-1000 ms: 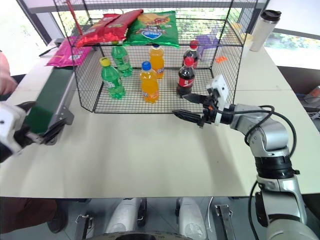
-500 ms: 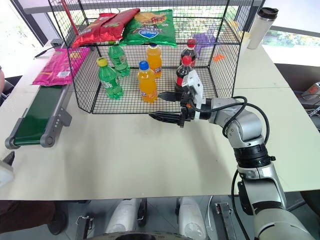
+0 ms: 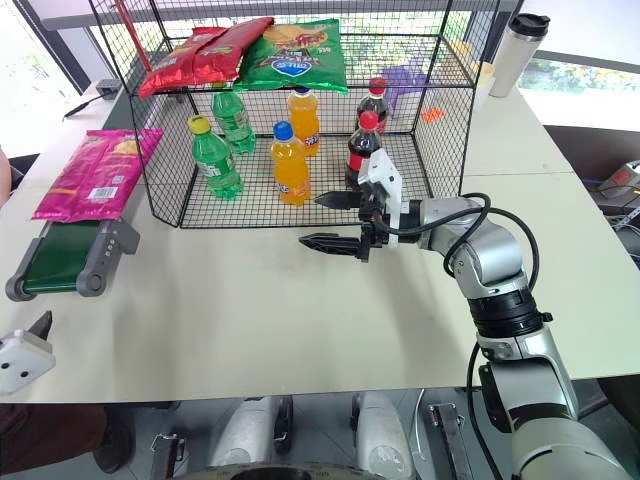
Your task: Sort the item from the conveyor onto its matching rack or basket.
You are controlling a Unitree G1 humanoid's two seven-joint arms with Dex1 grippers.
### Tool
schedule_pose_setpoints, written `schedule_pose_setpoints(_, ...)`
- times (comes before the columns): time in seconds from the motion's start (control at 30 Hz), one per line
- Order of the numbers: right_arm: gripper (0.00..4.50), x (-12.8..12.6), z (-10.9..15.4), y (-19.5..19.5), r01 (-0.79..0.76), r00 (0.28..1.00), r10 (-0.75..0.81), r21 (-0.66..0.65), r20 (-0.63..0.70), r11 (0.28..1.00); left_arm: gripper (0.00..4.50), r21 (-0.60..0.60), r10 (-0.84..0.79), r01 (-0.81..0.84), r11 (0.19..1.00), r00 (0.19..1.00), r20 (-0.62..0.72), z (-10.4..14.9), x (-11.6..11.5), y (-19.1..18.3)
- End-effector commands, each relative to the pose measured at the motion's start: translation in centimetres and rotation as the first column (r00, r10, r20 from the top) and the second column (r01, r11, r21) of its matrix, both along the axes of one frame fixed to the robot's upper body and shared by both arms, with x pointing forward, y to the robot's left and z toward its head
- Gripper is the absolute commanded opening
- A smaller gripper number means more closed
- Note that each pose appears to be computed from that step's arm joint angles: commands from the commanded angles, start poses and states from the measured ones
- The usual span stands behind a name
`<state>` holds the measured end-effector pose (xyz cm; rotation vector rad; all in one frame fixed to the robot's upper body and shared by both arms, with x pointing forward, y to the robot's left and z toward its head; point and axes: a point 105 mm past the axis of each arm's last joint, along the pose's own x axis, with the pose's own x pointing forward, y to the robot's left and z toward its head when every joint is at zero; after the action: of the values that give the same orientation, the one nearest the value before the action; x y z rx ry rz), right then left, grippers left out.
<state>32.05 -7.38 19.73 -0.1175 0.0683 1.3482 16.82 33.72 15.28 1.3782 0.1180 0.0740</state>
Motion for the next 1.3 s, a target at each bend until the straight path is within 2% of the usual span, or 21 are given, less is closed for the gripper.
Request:
schedule_pose_setpoints(0.03,4.45,-0.3,1.0,-0.2,-0.003,0.999,0.003,0.009,0.051,1.0,4.5,0.008,-0.009,0.009,1.0,1.0,0.006,0.0,0.1,-0.2)
schedule_pose_setpoints(0.57,4.45,-0.2,0.6,-0.4,0.022,0.999,-0.023,0.013,0.048,1.0,4.5,-0.026,0.001,-0.002,1.0,0.999,-0.035,-1.2,-0.1,0.0)
schedule_pose_setpoints(0.9,4.45,-0.2,0.5,-0.6,0.047,0.997,-0.047,0.012,0.056,0.999,4.5,-0.046,-0.016,0.014,0.999,0.999,-0.051,-1.7,0.9,0.2)
schedule_pose_setpoints(1.03,4.5,-0.2,0.5,-0.6,0.055,0.997,-0.056,0.013,0.06,0.998,3.32,-0.042,-0.036,0.034,0.999,0.999,-0.041,-1.4,2.1,0.3)
schedule_pose_setpoints(1.27,4.5,-0.2,0.4,-0.6,0.063,0.996,-0.064,0.011,0.064,0.998,0.19,-0.053,-0.05,0.05,0.997,0.999,-0.012,-0.4,3.1,0.3)
schedule_pose_setpoints(1.3,4.5,-0.1,0.4,-0.7,0.066,0.996,-0.067,0.011,0.064,0.998,0.02,-0.067,-0.046,0.046,0.997,0.999,0.001,-0.2,2.9,0.2)
